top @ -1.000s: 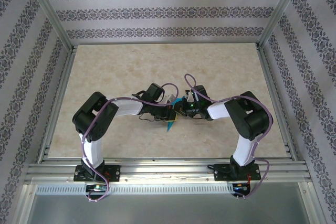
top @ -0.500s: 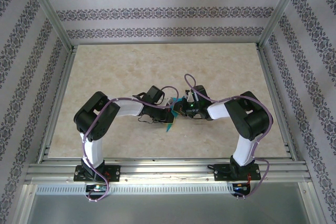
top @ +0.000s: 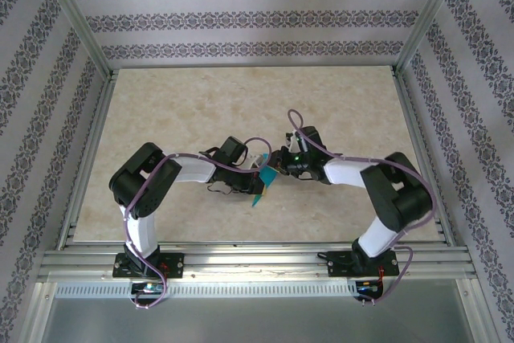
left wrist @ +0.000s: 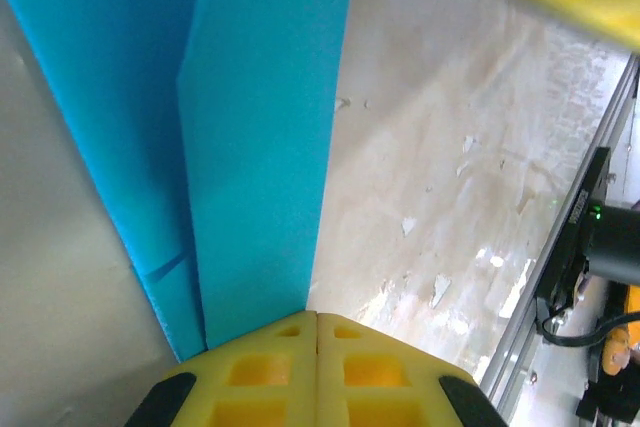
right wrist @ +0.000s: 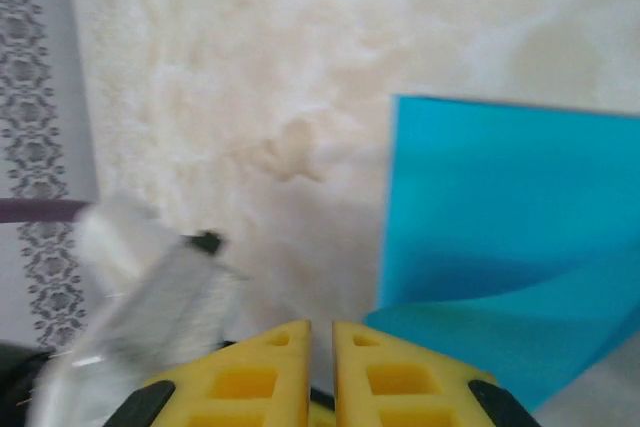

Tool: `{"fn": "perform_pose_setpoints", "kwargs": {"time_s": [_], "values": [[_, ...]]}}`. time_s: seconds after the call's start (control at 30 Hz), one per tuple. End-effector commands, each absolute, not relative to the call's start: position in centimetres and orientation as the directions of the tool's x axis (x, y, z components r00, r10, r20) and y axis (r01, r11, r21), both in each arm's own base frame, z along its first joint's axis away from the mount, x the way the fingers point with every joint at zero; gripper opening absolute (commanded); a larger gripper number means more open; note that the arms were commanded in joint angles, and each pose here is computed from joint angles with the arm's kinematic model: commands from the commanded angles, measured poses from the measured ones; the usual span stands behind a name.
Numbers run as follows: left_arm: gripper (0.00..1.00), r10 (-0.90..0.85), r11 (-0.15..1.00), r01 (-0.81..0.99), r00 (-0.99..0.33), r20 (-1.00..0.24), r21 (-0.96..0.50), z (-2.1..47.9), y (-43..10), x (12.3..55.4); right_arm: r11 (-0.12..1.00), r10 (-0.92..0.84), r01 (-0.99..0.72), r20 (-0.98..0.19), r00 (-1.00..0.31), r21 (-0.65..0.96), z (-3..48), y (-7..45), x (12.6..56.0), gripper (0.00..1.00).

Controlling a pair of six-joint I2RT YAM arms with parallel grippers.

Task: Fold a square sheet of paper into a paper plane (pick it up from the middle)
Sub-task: Fold the wing for the fifth time at the center of the table.

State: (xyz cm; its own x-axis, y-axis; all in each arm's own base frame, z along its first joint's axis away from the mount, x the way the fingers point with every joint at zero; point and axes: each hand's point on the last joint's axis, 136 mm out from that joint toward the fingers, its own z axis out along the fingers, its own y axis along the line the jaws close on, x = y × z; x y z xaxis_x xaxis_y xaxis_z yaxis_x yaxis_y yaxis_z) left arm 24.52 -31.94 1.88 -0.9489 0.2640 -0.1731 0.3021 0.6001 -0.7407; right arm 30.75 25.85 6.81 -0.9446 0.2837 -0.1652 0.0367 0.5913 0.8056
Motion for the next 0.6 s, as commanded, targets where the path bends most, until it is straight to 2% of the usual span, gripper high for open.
{"fn": "perform_pose_setpoints", "kwargs": {"time_s": [0.0,0.3,0.57], "values": [[0.0,0.319,0.681,0.253,-0.947,-0.033,-0.687,-1.5,-29.4,21.0,0.613,0.273,0.005,-0.206,-0.94,0.79,7.5,24.8,29.8,0.13],[0.0,0.318,0.673,0.249,-0.948,-0.032,-0.696,-1.4,-29.4,21.0,0.659,0.177,-0.018,-0.178,-0.968,0.752,4.6,25.8,27.0,0.06],[0.0,0.322,0.671,0.247,-0.946,-0.026,-0.699,-1.5,-29.4,20.7,0.684,0.173,-0.009,-0.175,-0.969,0.73,2.7,26.1,28.3,0.06]]}}
